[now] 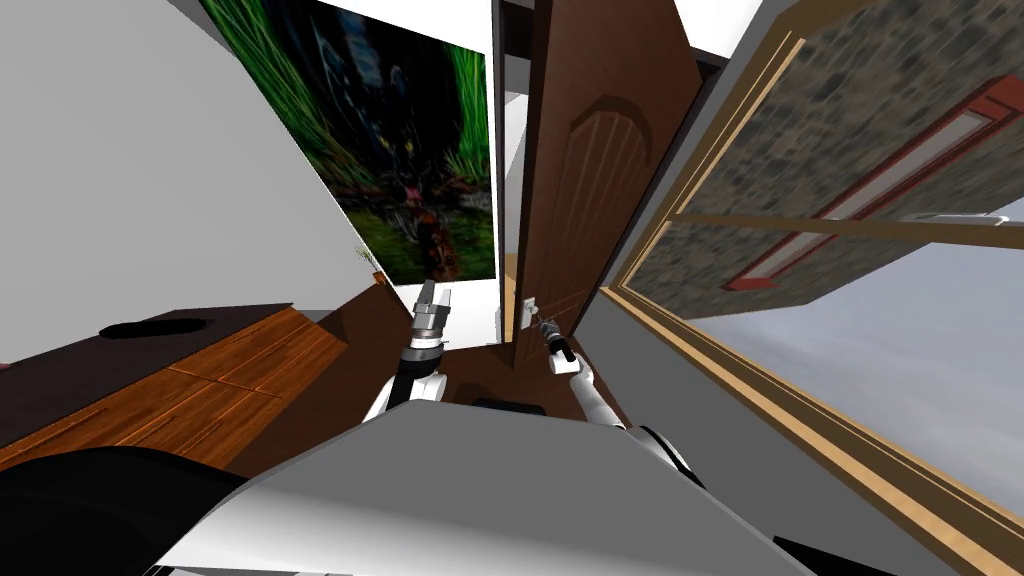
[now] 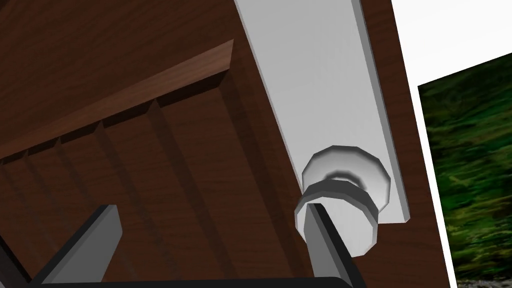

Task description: Pull the door open

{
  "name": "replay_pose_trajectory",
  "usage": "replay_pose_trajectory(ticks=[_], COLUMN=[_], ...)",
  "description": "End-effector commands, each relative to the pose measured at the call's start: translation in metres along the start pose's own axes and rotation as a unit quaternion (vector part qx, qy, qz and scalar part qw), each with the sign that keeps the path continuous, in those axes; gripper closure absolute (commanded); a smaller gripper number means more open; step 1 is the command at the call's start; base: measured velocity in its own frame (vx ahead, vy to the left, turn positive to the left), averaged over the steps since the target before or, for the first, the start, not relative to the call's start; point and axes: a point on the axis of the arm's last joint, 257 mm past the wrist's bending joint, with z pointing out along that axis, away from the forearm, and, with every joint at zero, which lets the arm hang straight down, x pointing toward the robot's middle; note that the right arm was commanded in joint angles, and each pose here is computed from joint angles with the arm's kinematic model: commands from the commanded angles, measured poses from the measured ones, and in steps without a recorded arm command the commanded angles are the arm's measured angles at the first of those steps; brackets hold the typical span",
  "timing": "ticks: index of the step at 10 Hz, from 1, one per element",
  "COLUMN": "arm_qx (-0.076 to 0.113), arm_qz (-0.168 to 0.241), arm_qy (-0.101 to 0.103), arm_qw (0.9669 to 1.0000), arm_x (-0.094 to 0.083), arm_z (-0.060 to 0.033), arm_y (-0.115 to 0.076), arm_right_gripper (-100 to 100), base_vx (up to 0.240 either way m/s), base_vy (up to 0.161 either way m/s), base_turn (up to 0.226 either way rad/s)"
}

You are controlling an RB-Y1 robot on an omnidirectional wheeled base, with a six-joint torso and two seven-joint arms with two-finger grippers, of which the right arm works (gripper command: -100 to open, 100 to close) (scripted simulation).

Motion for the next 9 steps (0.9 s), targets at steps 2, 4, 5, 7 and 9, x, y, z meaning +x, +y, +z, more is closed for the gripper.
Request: replay_pose_trajectory(ticks=[2,4,5,7,9], arm_qx=[-0.027,-0.045,-0.057,-0.073,-0.093], arm_qz=[-0.043,-0.073,-0.091,-0.116,-0.145], arm_qy=[-0.011,-0.019,-0.024,-0.031,-0.04], arm_qw=[0.9986,0.9962,0.994,0.9901,0.9843], arm_x=[-0.004,-0.006,-0.007,-0.008,-0.009], arm_z=[-0.0027,-0.0046,-0.0062,-0.0089,-0.0128], arm_y=[0.02,0.033,0.042,0.054,0.069], arm_right_gripper=[-100,-100,-100,-100,-100], base_vx=[-0.069,-0.091,-0.075,-0.063,-0.083], base_vy=[-0.139,-0.168,-0.151,-0.115,-0.164], base_turn=[0.142,0.173,0.106,0.155,0.168])
